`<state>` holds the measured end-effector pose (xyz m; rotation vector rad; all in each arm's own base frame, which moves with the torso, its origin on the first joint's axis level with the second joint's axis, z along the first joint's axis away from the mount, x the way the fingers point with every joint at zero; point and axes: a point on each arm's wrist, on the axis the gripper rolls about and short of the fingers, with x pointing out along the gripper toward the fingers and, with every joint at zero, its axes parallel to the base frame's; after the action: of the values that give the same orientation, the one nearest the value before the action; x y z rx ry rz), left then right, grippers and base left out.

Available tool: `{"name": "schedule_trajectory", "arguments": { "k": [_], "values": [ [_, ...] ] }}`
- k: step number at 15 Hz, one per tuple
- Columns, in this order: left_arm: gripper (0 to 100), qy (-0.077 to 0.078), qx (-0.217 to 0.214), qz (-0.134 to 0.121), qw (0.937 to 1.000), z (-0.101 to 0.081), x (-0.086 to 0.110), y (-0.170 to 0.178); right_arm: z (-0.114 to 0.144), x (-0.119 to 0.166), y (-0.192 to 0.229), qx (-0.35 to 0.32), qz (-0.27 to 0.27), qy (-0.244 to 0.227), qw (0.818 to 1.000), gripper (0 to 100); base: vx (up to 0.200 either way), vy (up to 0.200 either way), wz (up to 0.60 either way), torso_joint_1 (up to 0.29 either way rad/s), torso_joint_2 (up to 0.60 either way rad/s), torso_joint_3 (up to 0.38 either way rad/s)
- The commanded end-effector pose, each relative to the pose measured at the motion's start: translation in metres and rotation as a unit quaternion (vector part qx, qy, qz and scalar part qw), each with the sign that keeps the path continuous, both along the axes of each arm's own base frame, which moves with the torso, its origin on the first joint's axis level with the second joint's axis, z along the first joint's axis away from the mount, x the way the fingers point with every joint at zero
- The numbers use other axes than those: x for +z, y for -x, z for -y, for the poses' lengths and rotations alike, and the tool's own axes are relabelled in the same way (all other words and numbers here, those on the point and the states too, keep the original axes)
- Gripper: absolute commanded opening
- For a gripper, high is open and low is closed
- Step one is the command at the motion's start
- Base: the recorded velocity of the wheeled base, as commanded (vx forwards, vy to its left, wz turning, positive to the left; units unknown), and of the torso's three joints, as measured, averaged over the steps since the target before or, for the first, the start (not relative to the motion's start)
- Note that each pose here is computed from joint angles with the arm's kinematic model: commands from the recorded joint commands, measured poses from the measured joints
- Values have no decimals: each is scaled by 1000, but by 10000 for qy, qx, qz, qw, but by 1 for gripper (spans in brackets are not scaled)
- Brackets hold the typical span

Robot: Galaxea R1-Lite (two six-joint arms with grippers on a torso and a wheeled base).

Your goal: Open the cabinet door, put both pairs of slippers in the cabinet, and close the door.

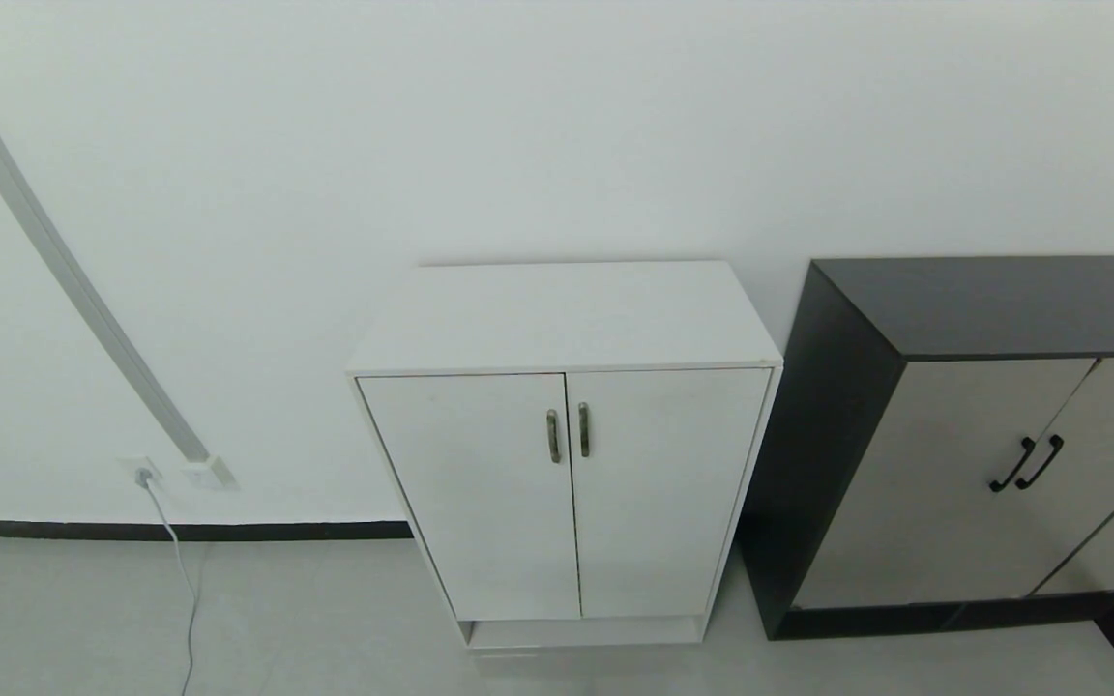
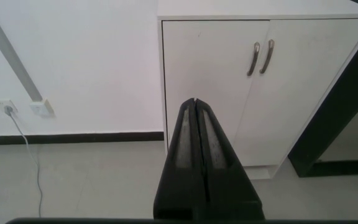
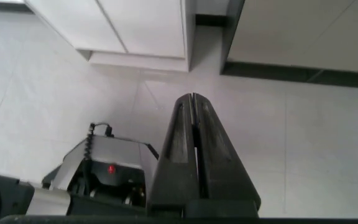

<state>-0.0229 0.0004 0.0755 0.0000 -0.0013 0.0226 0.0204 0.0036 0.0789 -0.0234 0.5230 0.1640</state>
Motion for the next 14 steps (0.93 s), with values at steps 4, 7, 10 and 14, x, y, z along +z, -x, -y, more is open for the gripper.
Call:
{"name": "schedule_trajectory", "arguments": {
  "k": [4,7,10,14],
  "values": [
    [0,0,2,-6,10000,0,0,0,2,-1,11,18,536,9,9986,0,0,0,0,0,0,0],
    [0,0,2,-6,10000,0,0,0,4,0,15,-191,815,-28,9965,0,0,0,0,0,0,0],
    [0,0,10,-6,10000,0,0,0,5,0,24,-621,1389,-72,9883,0,0,0,0,0,0,0],
    [0,0,10,-6,10000,0,0,0,5,-2,38,-808,2229,-146,9714,0,0,0,0,0,0,0]
  ]
}}
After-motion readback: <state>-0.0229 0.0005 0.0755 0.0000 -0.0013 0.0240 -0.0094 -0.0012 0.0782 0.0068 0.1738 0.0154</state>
